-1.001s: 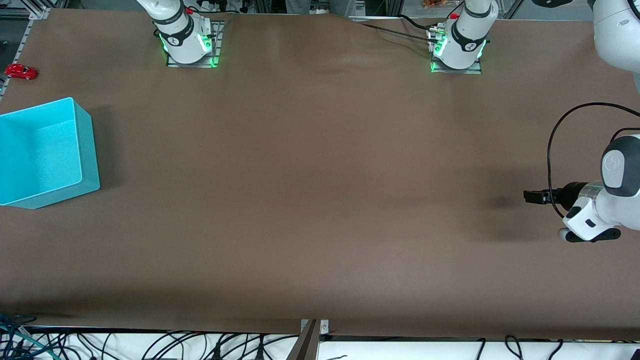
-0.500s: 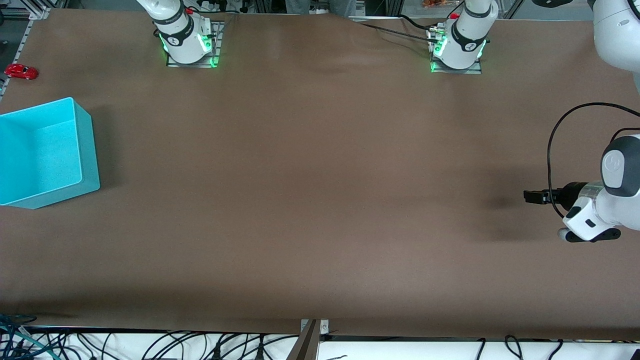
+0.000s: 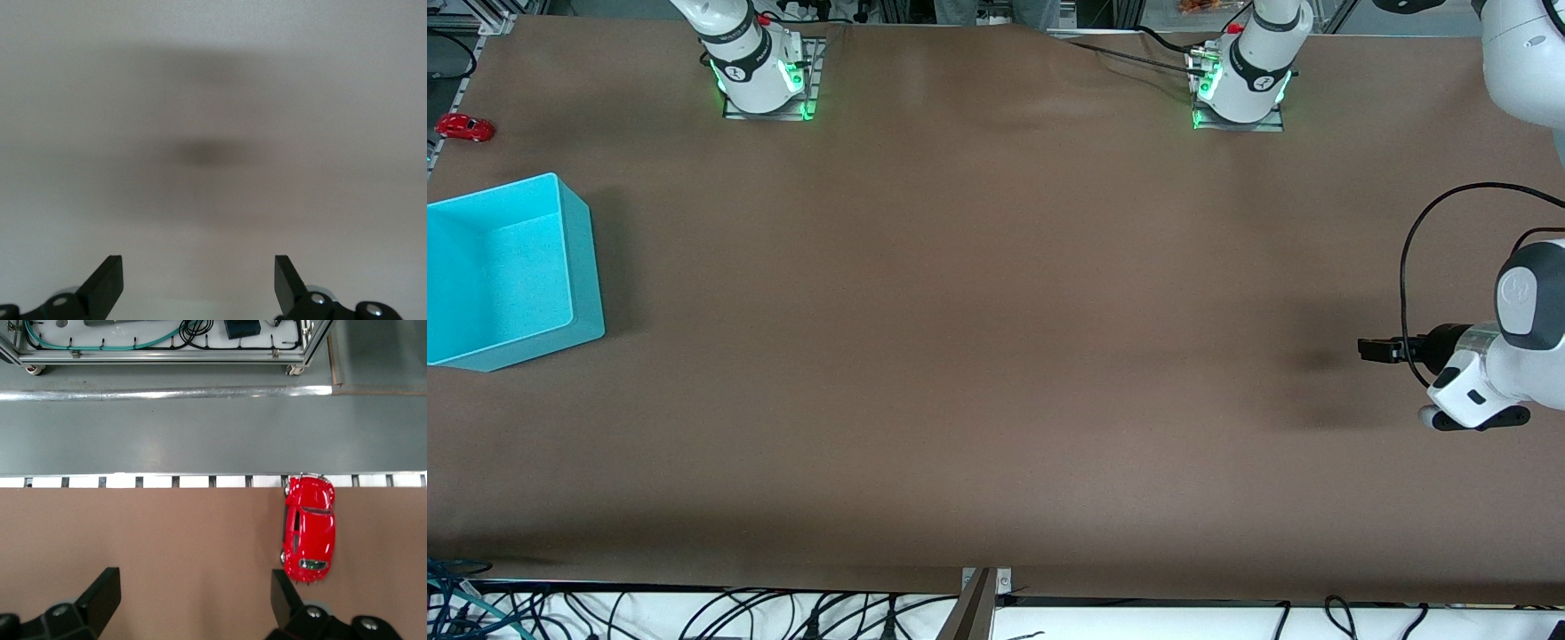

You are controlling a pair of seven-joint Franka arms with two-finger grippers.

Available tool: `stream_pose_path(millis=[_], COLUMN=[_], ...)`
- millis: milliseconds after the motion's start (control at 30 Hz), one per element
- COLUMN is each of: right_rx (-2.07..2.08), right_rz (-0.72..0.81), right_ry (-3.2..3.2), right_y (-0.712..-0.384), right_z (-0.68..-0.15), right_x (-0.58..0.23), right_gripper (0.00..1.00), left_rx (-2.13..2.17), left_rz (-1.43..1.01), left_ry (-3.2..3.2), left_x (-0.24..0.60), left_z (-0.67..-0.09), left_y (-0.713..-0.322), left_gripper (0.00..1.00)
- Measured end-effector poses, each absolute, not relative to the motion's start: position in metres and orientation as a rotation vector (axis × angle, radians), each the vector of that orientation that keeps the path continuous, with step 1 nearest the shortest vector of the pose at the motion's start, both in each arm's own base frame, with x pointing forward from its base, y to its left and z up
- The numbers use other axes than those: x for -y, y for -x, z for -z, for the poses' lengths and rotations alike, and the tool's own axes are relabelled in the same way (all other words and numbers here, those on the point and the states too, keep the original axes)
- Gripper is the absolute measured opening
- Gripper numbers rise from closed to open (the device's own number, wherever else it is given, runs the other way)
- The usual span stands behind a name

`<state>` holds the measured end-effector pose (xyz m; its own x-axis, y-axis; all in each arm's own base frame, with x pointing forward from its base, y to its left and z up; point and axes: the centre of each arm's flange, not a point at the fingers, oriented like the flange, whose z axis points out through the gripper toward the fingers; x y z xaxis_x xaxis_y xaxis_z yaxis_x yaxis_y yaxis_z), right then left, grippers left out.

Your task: Wind red beetle toy and store in blue box

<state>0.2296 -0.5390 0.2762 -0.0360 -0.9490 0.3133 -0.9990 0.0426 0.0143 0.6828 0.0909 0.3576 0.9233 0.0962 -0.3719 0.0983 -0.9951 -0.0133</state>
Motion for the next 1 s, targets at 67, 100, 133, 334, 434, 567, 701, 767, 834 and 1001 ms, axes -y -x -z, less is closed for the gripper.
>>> stream_pose_path(millis=[67,100,133,334,434,567,701,767,834,1001], right_rx=[2.101,2.112,2.121,2.132,2.132,2.128,2.126,2.127,2.128,2.124], right_rz=[-0.316,-0.320,-0.323,-0.331,-0.326,-0.327,-0.322,-0.317,-0.311,-0.313], right_ry=[-1.988,-1.982,-1.976,-1.935,-1.923,-1.910,-1.898,-1.894,-1.892,-1.888], right_y=[-0.229,-0.228,-0.227,-0.212,-0.205,-0.198,-0.192,-0.190,-0.188,-0.186], right_z=[-0.274,-0.273,-0.272,-0.257,-0.246,-0.231,-0.220,-0.216,-0.213,-0.211], right_x=[0.538,0.537,0.537,0.535,0.534,0.534,0.536,0.536,0.536,0.535], right_gripper=[1.00,1.00,1.00,1.00,1.00,0.97,0.96,0.96,0.96,0.94], left_rx=[-0.154,-0.151,-0.147,-0.133,-0.131,-0.130,-0.130,-0.130,-0.130,-0.130], left_rz=[0.594,0.594,0.594,0.594,0.594,0.594,0.594,0.594,0.594,0.594], left_ry=[-3.075,-3.075,-3.075,-3.073,-3.073,-3.073,-3.073,-3.073,-3.073,-3.073], left_x=[-0.091,-0.091,-0.091,-0.091,-0.091,-0.091,-0.091,-0.091,-0.091,-0.091], left_z=[-0.358,-0.358,-0.358,-0.358,-0.358,-0.358,-0.358,-0.358,-0.358,-0.358], left_y=[-0.683,-0.683,-0.683,-0.683,-0.683,-0.683,-0.683,-0.683,-0.683,-0.683], left_gripper=[1.00,1.00,1.00,1.00,1.00,1.00,1.00,1.00,1.00,1.00])
